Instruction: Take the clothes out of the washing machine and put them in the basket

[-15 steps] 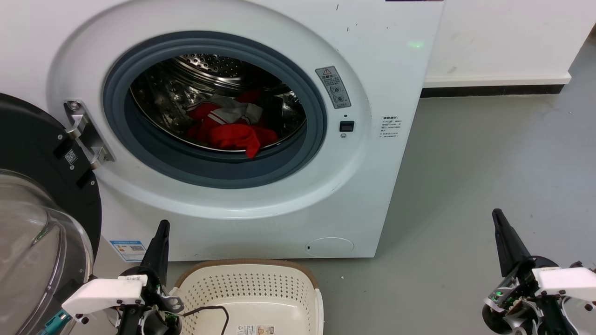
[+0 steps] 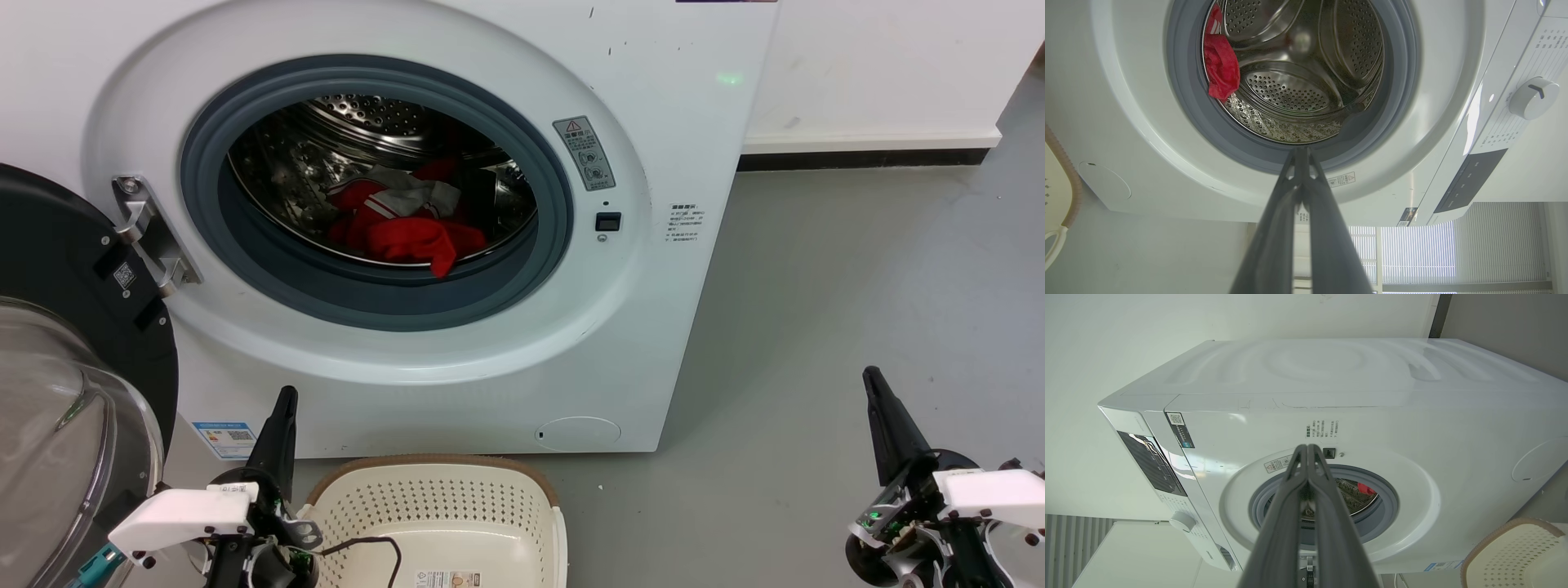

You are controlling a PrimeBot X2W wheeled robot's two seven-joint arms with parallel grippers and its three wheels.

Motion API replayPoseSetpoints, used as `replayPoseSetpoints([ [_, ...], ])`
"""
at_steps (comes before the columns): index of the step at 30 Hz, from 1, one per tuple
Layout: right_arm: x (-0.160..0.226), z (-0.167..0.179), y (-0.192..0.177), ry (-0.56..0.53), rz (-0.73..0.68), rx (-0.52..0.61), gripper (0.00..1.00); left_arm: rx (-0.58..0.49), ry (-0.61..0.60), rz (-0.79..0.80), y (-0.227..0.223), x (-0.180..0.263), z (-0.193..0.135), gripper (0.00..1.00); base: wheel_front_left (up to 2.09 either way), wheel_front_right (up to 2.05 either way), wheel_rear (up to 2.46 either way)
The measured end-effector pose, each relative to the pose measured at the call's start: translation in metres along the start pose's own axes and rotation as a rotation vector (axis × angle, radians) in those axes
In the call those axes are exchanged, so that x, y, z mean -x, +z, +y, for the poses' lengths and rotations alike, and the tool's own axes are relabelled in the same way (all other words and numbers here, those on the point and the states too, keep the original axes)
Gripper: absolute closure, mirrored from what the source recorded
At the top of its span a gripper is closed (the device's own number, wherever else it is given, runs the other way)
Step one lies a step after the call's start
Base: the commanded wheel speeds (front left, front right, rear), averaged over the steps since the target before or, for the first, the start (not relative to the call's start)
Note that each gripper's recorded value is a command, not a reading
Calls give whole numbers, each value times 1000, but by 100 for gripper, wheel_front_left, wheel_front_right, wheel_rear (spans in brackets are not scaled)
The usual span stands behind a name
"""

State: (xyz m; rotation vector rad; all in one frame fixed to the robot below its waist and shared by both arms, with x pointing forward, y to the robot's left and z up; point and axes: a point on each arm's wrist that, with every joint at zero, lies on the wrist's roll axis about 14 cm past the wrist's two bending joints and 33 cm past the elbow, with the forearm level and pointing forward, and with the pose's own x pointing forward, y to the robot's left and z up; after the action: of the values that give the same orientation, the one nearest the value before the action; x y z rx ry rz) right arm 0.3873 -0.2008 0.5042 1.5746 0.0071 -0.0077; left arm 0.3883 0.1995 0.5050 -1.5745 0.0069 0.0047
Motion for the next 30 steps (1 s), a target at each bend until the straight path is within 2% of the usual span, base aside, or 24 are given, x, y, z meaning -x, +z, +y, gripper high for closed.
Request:
replayPoseSetpoints([
  [8, 0, 0, 0, 0, 0, 0, 100, 0, 0, 0, 0, 0, 0, 100, 0, 0, 0],
  [9, 1, -2, 0, -7, 0, -1, 0, 1, 7, 0, 0, 1, 2, 0, 0, 0, 0],
  [14, 13, -28, 1, -84, -8, -6, 0, 8, 87, -4, -1, 13, 29, 0, 0, 0, 0],
  [18, 14, -30, 3, -90, -21, 24, 0, -24, 82, -19, 1, 14, 27, 0, 0, 0, 0],
  [24, 11, -20, 4, -65, -31, 136, 0, -127, 68, -35, 5, 11, 19, 0, 0, 0, 0],
  [25, 11, -14, 4, -49, -32, 203, 0, -185, 65, -39, 5, 10, 15, 0, 0, 0, 0],
  [30, 12, -9, 1, -34, -28, 322, 0, -292, 71, -40, 3, 11, 12, 0, 0, 0, 0],
])
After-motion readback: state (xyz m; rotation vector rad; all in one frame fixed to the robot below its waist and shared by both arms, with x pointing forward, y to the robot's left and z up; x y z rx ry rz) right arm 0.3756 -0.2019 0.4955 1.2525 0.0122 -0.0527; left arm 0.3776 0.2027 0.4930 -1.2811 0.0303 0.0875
